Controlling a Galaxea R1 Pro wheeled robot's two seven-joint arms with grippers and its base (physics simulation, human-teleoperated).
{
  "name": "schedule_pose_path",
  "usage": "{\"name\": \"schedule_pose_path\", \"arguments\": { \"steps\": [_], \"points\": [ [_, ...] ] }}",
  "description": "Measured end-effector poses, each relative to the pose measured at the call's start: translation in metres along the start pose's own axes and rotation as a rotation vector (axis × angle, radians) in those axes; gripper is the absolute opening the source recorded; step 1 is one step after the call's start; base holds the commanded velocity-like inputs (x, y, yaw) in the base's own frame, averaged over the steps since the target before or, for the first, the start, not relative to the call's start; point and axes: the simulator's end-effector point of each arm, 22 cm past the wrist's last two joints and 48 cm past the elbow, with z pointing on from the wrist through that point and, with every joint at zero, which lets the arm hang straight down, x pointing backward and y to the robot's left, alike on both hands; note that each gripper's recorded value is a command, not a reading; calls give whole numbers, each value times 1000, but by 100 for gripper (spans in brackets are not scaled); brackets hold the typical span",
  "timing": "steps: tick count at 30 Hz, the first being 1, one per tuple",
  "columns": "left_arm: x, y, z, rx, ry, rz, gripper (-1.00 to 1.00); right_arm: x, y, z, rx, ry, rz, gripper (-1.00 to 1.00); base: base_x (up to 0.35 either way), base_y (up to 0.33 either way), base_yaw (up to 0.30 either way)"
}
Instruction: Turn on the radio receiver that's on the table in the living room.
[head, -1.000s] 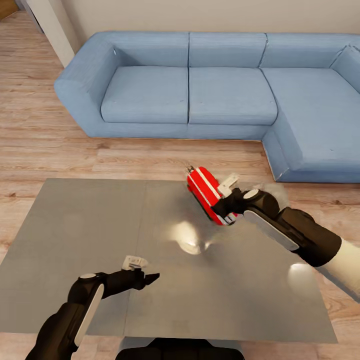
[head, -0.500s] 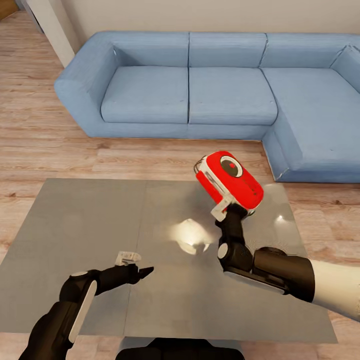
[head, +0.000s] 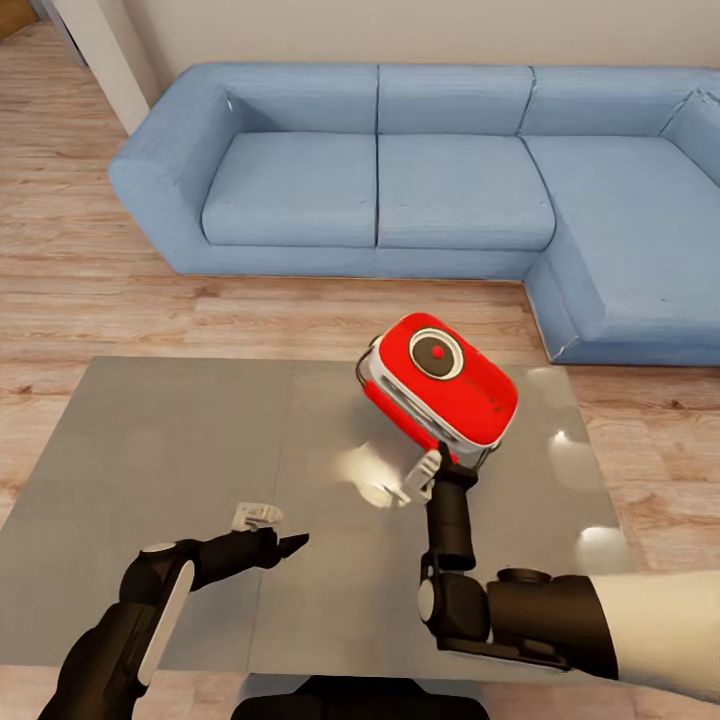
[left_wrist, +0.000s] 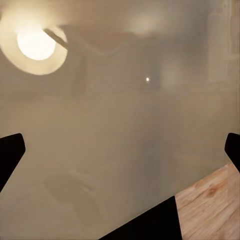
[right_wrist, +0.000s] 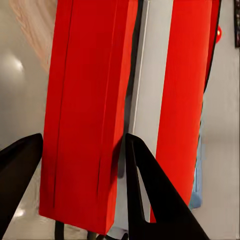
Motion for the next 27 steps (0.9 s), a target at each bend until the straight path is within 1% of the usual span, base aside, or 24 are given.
{"name": "schedule_pose_path", "arguments": {
  "steps": [1, 4, 5, 7, 9, 10, 16, 17, 21, 22, 23, 24, 26, 27],
  "points": [
    [0, 0, 0, 0, 0, 0, 100, 1, 1, 0, 7, -3, -8, -100, 0, 0, 0],
    [0, 0, 0, 1, 1, -1, 100, 7, 5, 6, 51, -4, -57, -100, 0, 0, 0],
    [1, -1, 1, 2, 2, -2, 100, 13, 14, 13, 98, 0, -87, -100, 0, 0, 0],
    [1, -1, 1, 2, 2, -2, 100, 18, 20, 17, 128, 4, -108, -100, 0, 0, 0],
    [3, -1, 1, 2, 13, -9, 100, 22, 26, 21, 170, -2, -147, -100, 0, 0, 0],
    [7, -2, 1, 2, 32, -21, 100, 21, 27, 24, 214, -20, -184, -100, 0, 0, 0],
    [10, -2, 2, 3, 41, -28, 100, 28, 27, 30, 246, -21, -229, -100, 0, 0, 0],
    [9, -4, 2, 6, 41, -29, 100, 40, 28, 37, 272, -10, -263, -100, 0, 0, 0],
    [8, -7, 2, 11, 38, -27, 100, 45, 29, 41, 300, -17, -290, -100, 0, 0, 0],
    [6, -8, 2, 13, 34, -26, 100, 47, 33, 38, 301, -21, -304, -100, 0, 0, 0],
    [3, -12, 1, 18, 31, -26, 100, 48, 44, 28, 299, -39, -331, -100, 0, 0, 0],
    [1, -15, 0, 22, 30, -28, 100, 51, 54, 20, 285, -47, -346, -100, 0, 0, 0],
    [-4, -27, 1, 45, 17, -35, 100, 51, 60, 13, 284, -62, -367, -100, 0, 0, 0],
    [-7, -31, 1, 53, 11, -37, 100, 53, 61, 13, 284, -60, -371, -100, 0, 0, 0]
  ]
}}
